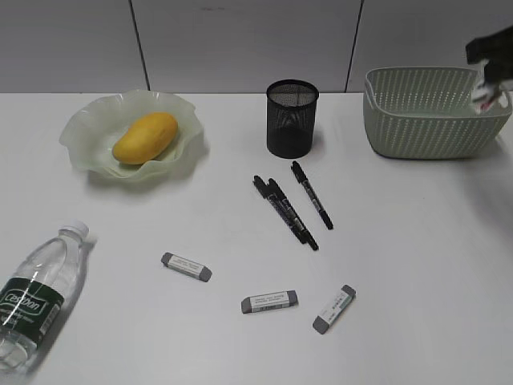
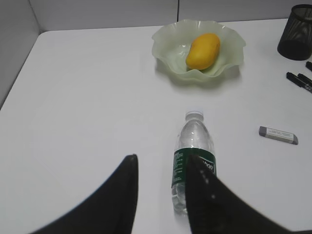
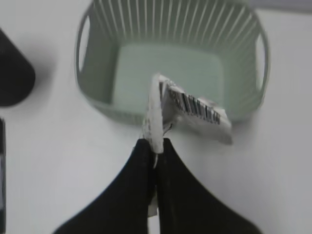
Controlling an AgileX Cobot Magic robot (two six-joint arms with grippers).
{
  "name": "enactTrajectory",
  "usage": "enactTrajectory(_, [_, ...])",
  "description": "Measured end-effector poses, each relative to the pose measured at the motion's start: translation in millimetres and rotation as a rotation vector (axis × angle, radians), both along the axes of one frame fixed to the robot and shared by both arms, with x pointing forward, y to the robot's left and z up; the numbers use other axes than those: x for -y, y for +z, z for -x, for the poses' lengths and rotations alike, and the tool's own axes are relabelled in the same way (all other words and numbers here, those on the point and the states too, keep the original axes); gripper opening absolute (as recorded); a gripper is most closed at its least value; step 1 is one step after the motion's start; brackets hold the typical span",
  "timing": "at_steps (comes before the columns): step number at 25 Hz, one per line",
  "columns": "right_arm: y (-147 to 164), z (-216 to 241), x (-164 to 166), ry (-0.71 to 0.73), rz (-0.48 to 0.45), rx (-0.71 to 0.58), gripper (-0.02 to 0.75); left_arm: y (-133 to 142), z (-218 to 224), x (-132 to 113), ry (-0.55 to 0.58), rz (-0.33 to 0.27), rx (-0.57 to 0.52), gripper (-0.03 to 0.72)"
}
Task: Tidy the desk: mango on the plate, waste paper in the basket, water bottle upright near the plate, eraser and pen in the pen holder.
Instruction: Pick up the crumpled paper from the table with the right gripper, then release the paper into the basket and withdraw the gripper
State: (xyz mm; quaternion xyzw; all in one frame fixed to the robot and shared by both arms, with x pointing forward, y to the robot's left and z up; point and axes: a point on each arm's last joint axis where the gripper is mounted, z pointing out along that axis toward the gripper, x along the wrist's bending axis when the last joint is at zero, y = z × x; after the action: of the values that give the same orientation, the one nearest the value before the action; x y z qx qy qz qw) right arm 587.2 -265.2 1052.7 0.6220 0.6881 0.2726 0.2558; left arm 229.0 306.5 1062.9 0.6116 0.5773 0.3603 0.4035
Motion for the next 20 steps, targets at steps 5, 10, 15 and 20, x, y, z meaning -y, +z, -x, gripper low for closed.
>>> enactTrajectory(5, [-7,-59,-5,0.017,0.028,0.095,0.02,0,0,0,0.0,0.0,0.0,0.247])
enactTrajectory(10, [-50,-108,-9,0.016,0.043,-0.012,0.304,0,0,0,0.0,0.0,0.0,0.237])
enactTrajectory(15, [-50,-112,-8,0.013,0.057,-0.072,0.599,0,0,0,0.0,0.0,0.0,0.237])
enactTrajectory(20, [-5,-68,-4,0.008,0.057,-0.06,0.587,0,0,0,0.001,0.002,0.0,0.237])
